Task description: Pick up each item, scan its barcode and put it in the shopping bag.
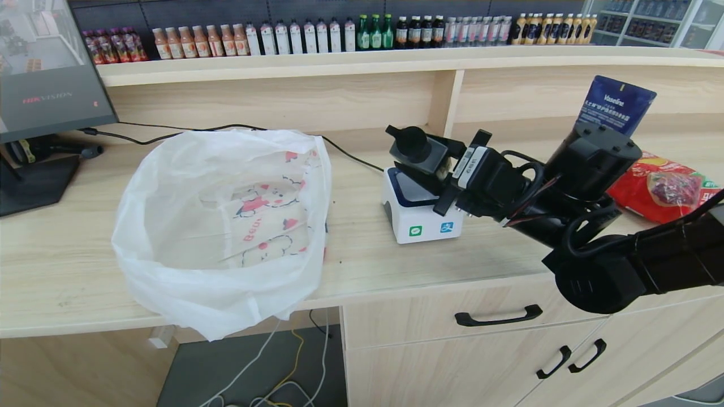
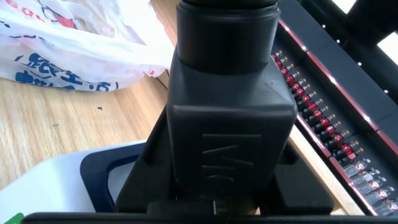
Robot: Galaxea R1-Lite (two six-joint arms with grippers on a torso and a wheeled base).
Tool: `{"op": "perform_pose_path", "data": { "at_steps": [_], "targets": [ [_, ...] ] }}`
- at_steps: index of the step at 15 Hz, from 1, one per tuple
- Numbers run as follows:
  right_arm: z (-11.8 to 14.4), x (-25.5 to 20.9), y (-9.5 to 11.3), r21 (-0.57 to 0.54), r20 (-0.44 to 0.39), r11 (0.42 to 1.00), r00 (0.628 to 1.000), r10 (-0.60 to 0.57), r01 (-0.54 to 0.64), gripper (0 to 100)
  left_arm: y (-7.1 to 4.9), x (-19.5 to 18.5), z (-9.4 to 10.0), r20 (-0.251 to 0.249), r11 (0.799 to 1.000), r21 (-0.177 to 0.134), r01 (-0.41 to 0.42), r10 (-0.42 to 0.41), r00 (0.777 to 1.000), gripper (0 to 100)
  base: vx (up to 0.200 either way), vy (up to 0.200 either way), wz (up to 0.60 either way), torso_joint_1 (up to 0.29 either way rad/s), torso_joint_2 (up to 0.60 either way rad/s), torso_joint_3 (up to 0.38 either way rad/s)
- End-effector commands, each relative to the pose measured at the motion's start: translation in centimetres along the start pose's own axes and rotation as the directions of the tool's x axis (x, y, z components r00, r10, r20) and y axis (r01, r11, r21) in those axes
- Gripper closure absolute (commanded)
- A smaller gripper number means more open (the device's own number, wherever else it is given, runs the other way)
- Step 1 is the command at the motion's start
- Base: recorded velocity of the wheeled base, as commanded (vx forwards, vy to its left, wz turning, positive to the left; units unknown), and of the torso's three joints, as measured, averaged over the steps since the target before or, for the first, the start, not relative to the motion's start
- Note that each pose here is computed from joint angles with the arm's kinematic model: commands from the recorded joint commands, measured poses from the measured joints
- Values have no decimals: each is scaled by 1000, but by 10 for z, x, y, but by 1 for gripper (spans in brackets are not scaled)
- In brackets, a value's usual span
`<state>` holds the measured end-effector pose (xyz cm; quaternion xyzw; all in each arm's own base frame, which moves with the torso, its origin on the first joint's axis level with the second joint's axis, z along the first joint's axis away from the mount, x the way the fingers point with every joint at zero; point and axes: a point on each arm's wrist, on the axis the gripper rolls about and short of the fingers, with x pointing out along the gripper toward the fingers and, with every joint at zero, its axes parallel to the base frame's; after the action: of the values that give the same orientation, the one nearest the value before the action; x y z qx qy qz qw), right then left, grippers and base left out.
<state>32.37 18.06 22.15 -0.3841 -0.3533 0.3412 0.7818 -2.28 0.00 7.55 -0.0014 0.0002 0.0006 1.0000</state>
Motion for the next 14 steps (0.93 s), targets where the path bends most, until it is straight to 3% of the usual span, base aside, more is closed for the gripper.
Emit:
{"op": "perform_pose_path", "data": {
  "at_steps": [1, 14],
  "targets": [
    [-1, -2, 4, 7, -10, 1000, 1000, 9, -9, 100, 0, 0, 0, 0, 1000, 0, 0, 0, 1000, 0, 0, 0, 0, 0, 0, 0],
    [-2, -4, 8, 17, -18, 1000, 1000, 6, -6, 100, 0, 0, 0, 0, 1000, 0, 0, 0, 1000, 0, 0, 0, 0, 0, 0, 0]
  ]
}}
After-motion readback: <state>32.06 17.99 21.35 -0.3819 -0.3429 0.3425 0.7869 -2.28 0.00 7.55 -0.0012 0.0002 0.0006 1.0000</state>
